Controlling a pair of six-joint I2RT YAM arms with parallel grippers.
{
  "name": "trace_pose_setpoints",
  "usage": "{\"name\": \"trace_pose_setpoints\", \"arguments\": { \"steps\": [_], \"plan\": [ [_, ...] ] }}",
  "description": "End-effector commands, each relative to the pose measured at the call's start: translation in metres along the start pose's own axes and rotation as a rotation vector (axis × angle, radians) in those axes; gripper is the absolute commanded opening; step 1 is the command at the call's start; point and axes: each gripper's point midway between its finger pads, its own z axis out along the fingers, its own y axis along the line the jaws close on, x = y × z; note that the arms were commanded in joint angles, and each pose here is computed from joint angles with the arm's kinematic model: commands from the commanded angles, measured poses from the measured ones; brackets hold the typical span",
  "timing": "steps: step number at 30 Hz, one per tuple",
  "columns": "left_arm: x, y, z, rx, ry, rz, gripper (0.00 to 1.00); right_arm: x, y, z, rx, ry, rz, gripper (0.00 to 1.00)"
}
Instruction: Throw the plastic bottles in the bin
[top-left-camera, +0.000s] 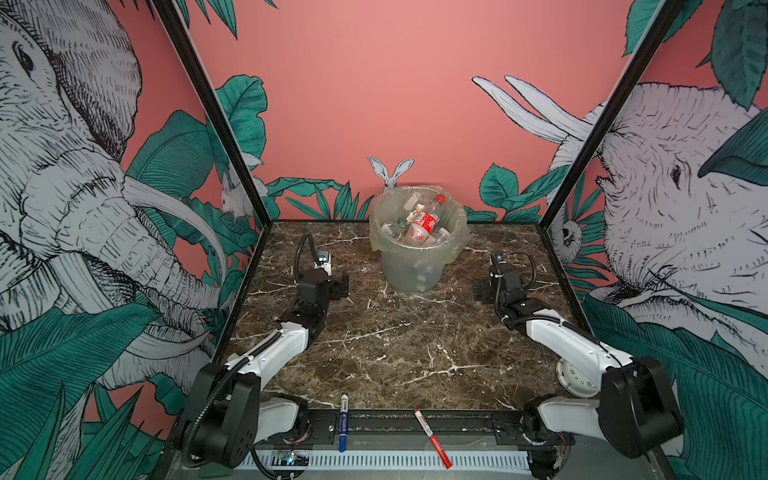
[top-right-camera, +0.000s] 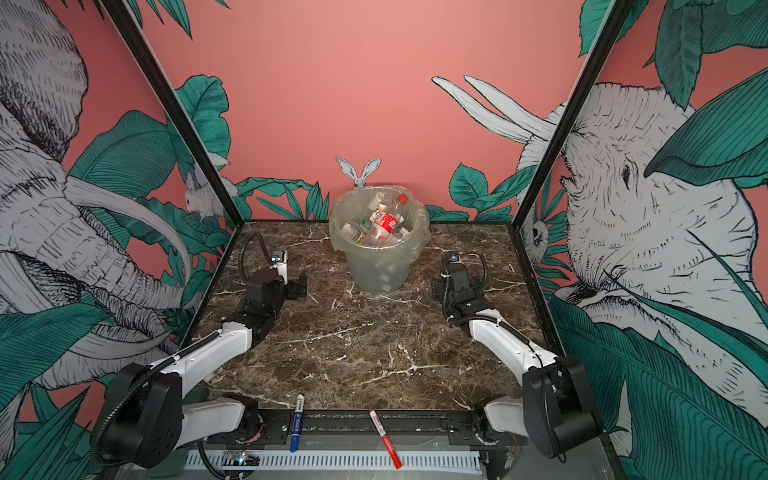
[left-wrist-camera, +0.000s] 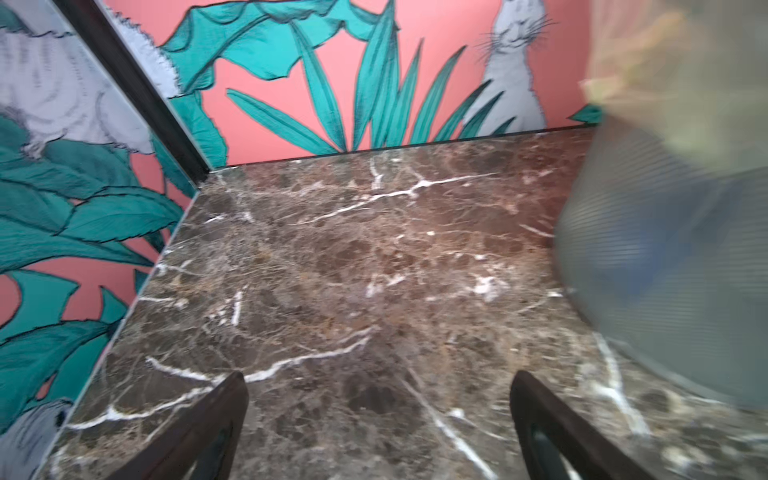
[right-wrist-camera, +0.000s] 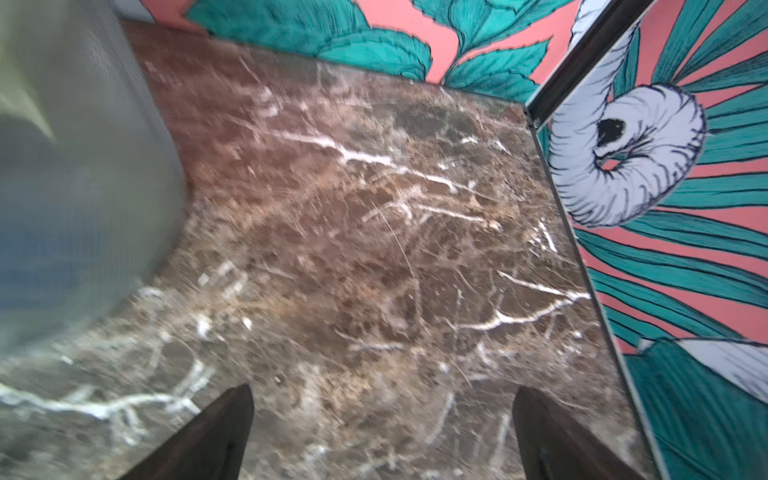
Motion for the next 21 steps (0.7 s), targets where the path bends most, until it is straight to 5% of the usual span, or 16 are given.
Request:
{"name": "trace_pose_setpoints", "arguments": {
  "steps": [1,5,21],
  "plan": [
    [-0.010,0.012,0.006,0.047,-0.147,0.020,0.99,-0.010,-0.014,-0.001,0.048,-0.094,-0.061,1.00],
    [-0.004,0.034,0.022,0.062,-0.144,-0.067,1.00,-0.006,-0.024,0.007,0.049,-0.136,-0.029,1.00],
    [0.044,0.050,0.015,-0.005,-0.082,0.001,1.00,0.021,-0.032,0.027,0.096,-0.146,-0.039,1.00]
  ]
}}
